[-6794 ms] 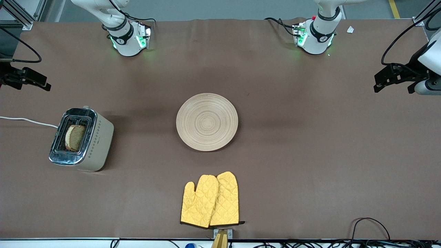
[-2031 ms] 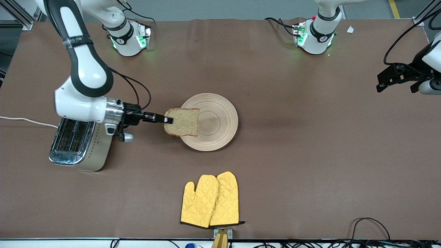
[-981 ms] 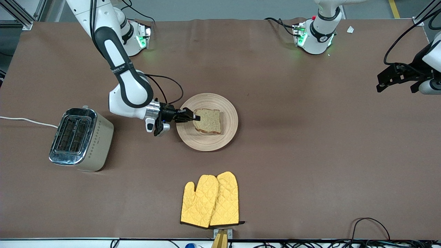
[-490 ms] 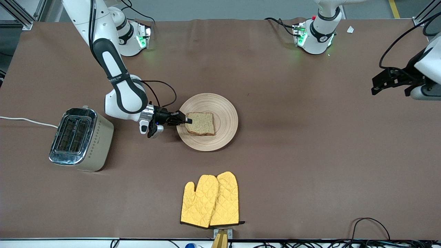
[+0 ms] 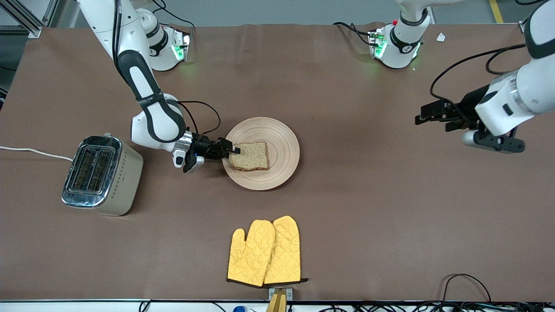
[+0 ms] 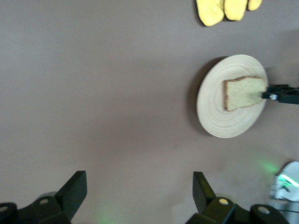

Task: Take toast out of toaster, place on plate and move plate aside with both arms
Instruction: 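Release the toast on the plate while the left gripper reaches toward the plate, then grip the plate rim with the left gripper while the right gripper withdraws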

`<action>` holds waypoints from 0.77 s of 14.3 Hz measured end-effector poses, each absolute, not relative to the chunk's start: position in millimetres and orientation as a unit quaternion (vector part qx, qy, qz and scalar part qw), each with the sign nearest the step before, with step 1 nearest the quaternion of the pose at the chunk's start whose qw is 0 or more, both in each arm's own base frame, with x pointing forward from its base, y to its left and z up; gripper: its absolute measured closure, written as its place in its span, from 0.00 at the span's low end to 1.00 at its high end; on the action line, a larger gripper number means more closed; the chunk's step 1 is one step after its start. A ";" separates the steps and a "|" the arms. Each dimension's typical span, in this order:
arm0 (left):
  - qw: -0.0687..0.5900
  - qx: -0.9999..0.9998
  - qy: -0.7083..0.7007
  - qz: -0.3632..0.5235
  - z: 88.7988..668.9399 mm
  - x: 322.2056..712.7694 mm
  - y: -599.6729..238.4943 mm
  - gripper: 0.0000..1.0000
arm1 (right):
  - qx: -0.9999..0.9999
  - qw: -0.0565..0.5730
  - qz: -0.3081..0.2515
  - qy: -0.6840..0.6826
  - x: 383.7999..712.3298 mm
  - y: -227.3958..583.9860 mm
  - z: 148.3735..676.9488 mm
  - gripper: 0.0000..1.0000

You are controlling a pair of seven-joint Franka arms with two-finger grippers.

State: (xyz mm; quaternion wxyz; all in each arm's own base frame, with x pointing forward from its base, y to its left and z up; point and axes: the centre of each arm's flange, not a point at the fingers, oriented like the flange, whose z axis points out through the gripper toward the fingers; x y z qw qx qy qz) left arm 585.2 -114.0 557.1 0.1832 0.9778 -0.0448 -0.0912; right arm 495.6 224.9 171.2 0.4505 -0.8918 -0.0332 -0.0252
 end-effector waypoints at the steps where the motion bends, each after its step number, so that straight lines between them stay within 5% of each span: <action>1: 0.199 0.974 -0.037 -0.098 541.2 589.4 -116.0 0.00 | -0.891 0.452 -0.025 -0.032 495.7 225.4 172.0 0.19; 3: 0.231 0.967 -0.037 -0.103 504.6 595.9 -119.6 0.00 | -0.891 0.453 -0.025 -0.026 496.9 225.5 175.6 0.04; 11: 0.365 0.920 -0.028 -0.139 366.9 601.8 -153.5 0.00 | -0.882 0.468 -0.054 -0.018 513.3 209.9 215.3 0.01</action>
